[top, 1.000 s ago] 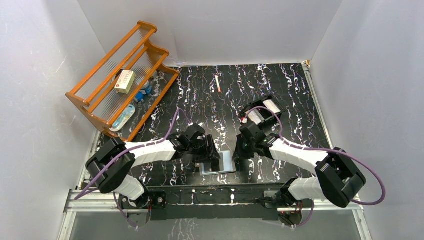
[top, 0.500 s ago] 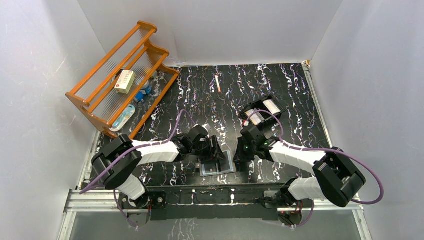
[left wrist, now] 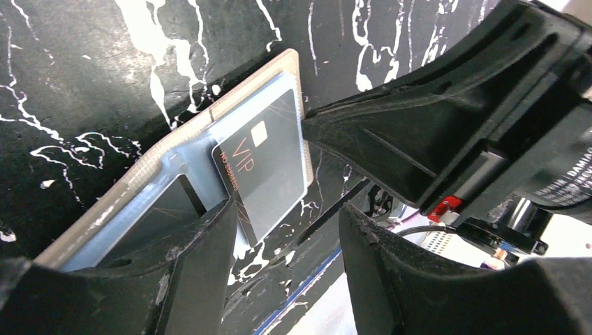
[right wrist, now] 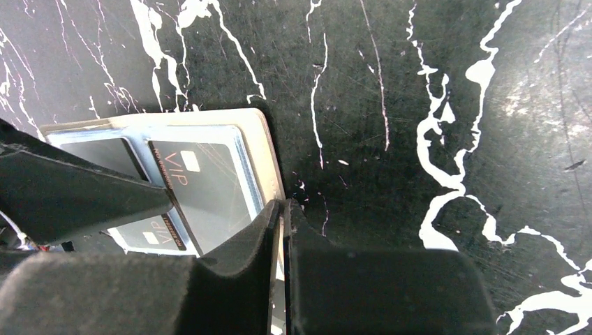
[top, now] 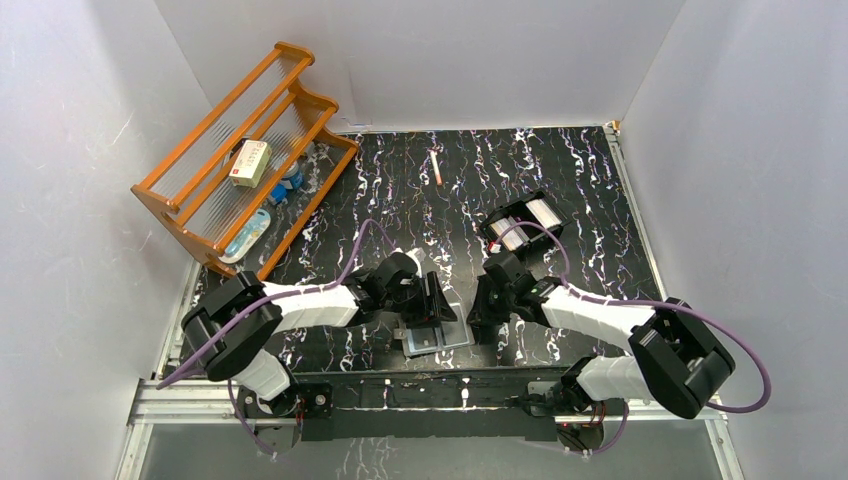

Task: Put the credit cards into the card holder
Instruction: Insert the credit card into the card holder.

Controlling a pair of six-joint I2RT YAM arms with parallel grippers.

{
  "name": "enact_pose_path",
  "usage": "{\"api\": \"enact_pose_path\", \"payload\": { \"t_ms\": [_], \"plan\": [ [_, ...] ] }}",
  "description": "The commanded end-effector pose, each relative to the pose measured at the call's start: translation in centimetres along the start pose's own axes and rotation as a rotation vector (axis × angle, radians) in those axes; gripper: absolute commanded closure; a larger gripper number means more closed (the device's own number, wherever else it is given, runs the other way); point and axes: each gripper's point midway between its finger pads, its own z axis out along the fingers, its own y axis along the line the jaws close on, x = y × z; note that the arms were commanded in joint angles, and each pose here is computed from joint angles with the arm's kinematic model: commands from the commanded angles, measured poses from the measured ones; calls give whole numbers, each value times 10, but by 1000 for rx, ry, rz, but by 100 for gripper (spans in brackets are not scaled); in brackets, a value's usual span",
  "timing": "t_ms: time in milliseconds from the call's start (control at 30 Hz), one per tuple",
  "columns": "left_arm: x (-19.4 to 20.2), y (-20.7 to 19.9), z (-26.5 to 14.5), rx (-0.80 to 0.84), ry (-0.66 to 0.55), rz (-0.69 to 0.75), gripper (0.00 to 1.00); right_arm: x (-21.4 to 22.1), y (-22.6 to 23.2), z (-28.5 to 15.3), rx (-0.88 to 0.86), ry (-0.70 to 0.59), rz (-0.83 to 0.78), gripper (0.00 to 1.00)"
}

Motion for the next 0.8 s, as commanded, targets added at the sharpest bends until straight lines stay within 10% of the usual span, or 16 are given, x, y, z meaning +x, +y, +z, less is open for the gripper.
{"api": "enact_pose_path", "payload": {
  "t_ms": [0,767],
  "plan": [
    [-10,-33,-12,125,-59,40,47,-4,5,-6,-11,-20,-4,84],
    [-7,62,-77,-324,-179,39,32,-24,74,-31,-129,-45,-114,77]
  ]
}}
